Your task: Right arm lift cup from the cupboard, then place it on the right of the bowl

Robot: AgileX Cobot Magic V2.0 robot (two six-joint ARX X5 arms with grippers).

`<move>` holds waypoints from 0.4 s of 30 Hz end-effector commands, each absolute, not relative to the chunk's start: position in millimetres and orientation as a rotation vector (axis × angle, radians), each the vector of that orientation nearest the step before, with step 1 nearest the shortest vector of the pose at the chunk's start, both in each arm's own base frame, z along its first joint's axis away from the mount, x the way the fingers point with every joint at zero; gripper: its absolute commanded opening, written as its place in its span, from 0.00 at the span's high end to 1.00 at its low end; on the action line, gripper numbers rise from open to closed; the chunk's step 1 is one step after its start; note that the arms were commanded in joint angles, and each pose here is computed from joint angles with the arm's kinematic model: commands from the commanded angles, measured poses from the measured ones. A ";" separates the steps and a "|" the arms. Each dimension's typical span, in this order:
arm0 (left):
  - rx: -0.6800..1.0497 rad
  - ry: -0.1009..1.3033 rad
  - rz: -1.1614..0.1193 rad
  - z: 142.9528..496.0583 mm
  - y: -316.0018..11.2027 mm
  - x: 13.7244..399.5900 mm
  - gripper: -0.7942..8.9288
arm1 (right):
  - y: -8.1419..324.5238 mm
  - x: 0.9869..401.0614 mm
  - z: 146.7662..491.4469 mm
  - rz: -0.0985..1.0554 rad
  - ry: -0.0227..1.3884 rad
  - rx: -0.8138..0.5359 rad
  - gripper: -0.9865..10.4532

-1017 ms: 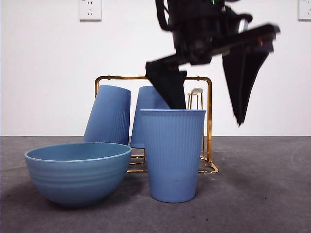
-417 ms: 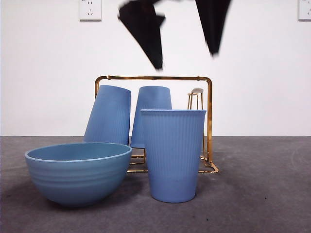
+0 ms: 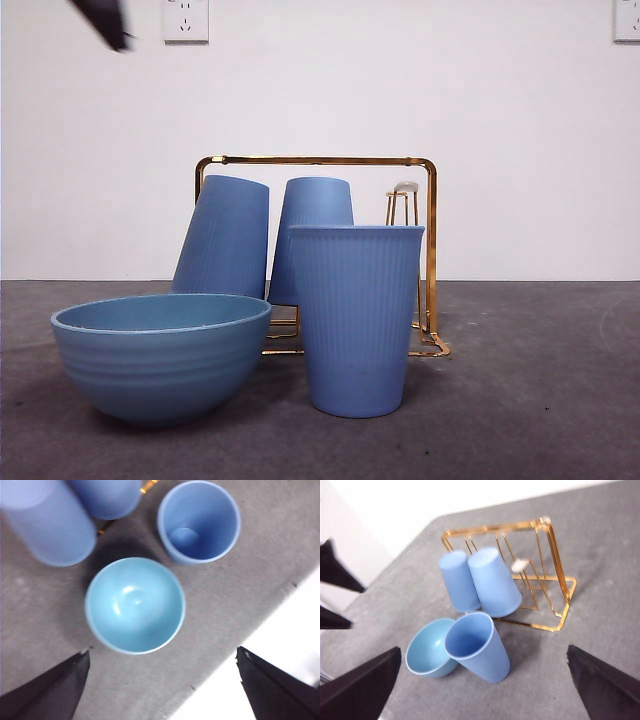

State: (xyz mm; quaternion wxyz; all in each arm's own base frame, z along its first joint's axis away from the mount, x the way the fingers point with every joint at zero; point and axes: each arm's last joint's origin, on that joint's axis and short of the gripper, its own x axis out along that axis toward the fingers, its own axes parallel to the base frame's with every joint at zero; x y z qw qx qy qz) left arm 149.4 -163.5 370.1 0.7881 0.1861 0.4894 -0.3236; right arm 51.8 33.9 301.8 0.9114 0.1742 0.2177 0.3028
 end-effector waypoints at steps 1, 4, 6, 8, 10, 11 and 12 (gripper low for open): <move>0.366 0.954 -0.704 378.5 -140.8 135.7 0.44 | 33.9 51.2 304.3 0.630 0.443 0.362 0.44; 0.301 0.854 -0.678 381.6 -112.4 119.3 0.44 | 33.7 50.8 302.5 0.623 0.464 0.363 0.45; 0.262 0.782 -0.661 380.6 -94.6 106.7 0.44 | 33.6 50.6 301.8 0.620 0.473 0.365 0.46; 0.237 0.722 -0.648 377.0 -79.7 94.3 0.44 | 33.5 50.5 301.4 0.620 0.478 0.365 0.47; 0.220 0.665 -0.638 371.4 -67.2 82.8 0.44 | 33.5 50.4 301.1 0.619 0.480 0.364 0.48; 0.212 0.633 -0.635 368.0 -60.8 76.3 0.44 | 33.5 50.4 301.1 0.619 0.480 0.364 0.48; 0.202 0.601 -0.627 364.0 -54.8 70.0 0.44 | 33.5 50.4 301.1 0.620 0.480 0.364 0.48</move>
